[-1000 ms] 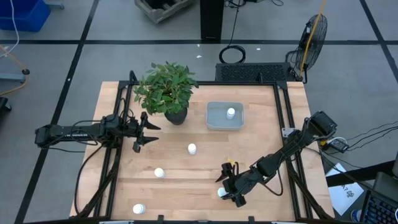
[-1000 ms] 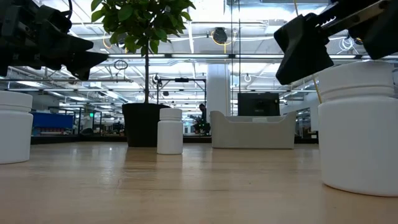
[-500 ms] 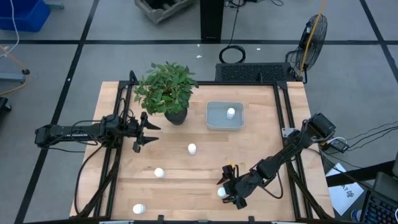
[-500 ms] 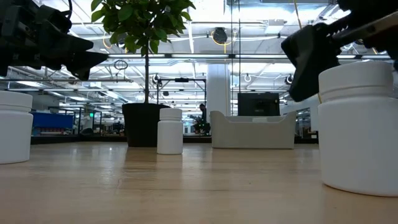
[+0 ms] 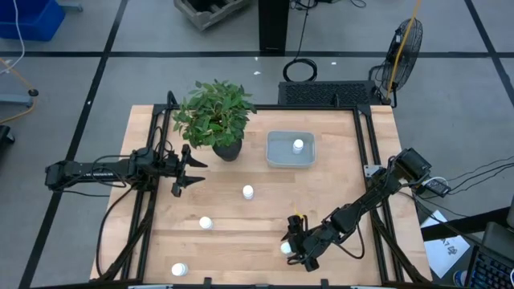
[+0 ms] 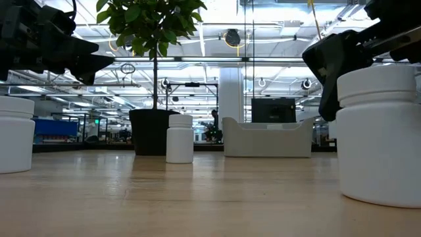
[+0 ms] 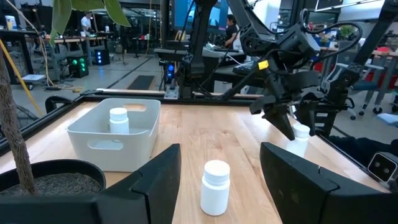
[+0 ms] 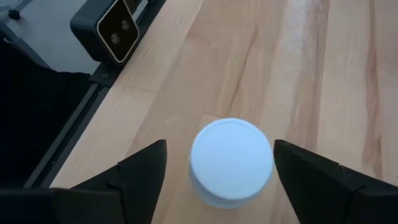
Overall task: Pick and place pill bottles into a basket
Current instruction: Put the white pill bottle into the gray bin
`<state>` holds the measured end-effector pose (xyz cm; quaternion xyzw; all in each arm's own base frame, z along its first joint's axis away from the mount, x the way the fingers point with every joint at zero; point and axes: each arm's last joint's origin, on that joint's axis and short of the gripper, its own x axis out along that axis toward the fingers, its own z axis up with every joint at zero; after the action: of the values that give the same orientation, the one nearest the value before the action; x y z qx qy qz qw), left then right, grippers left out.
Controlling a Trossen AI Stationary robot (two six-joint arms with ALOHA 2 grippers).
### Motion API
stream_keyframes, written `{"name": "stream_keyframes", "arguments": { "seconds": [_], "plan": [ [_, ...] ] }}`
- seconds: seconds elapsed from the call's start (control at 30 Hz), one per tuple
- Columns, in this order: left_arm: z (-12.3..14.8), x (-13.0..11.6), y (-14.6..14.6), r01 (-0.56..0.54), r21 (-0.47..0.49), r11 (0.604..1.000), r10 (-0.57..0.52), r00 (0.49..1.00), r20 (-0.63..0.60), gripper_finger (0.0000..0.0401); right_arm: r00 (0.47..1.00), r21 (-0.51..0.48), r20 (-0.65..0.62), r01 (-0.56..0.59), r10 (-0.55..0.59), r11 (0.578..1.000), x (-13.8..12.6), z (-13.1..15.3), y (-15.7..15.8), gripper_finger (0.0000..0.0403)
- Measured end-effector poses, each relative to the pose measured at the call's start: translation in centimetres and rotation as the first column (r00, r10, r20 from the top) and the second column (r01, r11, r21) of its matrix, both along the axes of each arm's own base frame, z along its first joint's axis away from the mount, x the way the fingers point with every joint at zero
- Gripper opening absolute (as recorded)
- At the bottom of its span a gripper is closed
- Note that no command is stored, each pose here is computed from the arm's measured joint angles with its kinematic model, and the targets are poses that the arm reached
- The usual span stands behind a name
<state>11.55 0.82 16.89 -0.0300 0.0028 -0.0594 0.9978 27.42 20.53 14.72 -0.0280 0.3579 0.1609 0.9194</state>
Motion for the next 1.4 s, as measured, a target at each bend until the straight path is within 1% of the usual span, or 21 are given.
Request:
{"name": "stream_keyframes", "arguments": {
  "seconds": [0.17,0.4,0.47,0.57,0.7,0.73,0.9,1.07,1.13,1.27,1.4],
  "plan": [
    [0.0,0.0,0.0,0.0,0.0,1.0,0.0,1.0,0.0,0.0223,1.0,-0.001,-0.001,0.001,-0.001,1.0,0.0,0.0,0.0,0.024],
    [0.0,0.0,0.0,0.0,0.0,1.0,0.0,1.0,0.0,0.0223,1.0,-0.004,0.008,-0.001,0.001,1.0,0.0,0.1,0.0,0.0163],
    [0.0,0.0,0.0,0.0,0.0,1.0,0.0,1.0,0.0,0.0223,1.0,-0.014,0.015,-0.008,0.009,1.0,0.0,0.3,-0.1,0.0147],
    [0.0,0.0,0.0,0.0,0.0,1.0,0.0,1.0,0.0,0.0223,0.999,-0.034,0.045,0.005,-0.003,0.999,0.1,1.0,-0.5,0.0146],
    [0.0,0.0,0.0,0.0,0.0,1.0,0.0,1.0,0.0,0.0223,0.995,-0.065,0.096,0.02,-0.014,0.998,0.0,3.3,-1.8,0.0146],
    [0.0,0.0,0.0,0.0,0.0,1.0,0.0,1.0,0.0,0.0223,0.995,-0.075,0.101,0.026,-0.019,0.997,-0.1,3.9,-2.3,0.0147],
    [0.0,0.0,0.0,0.0,0.0,1.0,0.0,1.0,0.0,0.0223,0.976,-0.162,0.188,0.139,-0.108,0.977,-0.4,7.8,-6.3,0.0154],
    [0.0,0.0,0.0,0.0,0.0,1.0,0.0,1.0,0.0,0.0223,0.942,-0.199,0.267,0.261,-0.204,0.945,-0.2,10.8,-11.3,0.0148],
    [0.0,0.0,0.0,0.0,0.0,1.0,0.0,1.0,0.0,0.0223,0.922,-0.205,0.287,0.323,-0.259,0.924,0.1,11.3,-13.6,0.0151],
    [0.0,0.0,0.0,0.0,0.0,1.0,0.0,1.0,0.0,0.0223,0.898,-0.164,0.273,0.395,-0.343,0.904,0.9,11.5,-18.2,0.0154],
    [0.0,0.0,0.0,0.0,0.0,1.0,0.0,1.0,0.0,0.0223,0.858,-0.171,0.239,0.497,-0.454,0.851,1.4,10.6,-22.2,0.0148]
  ]
}}
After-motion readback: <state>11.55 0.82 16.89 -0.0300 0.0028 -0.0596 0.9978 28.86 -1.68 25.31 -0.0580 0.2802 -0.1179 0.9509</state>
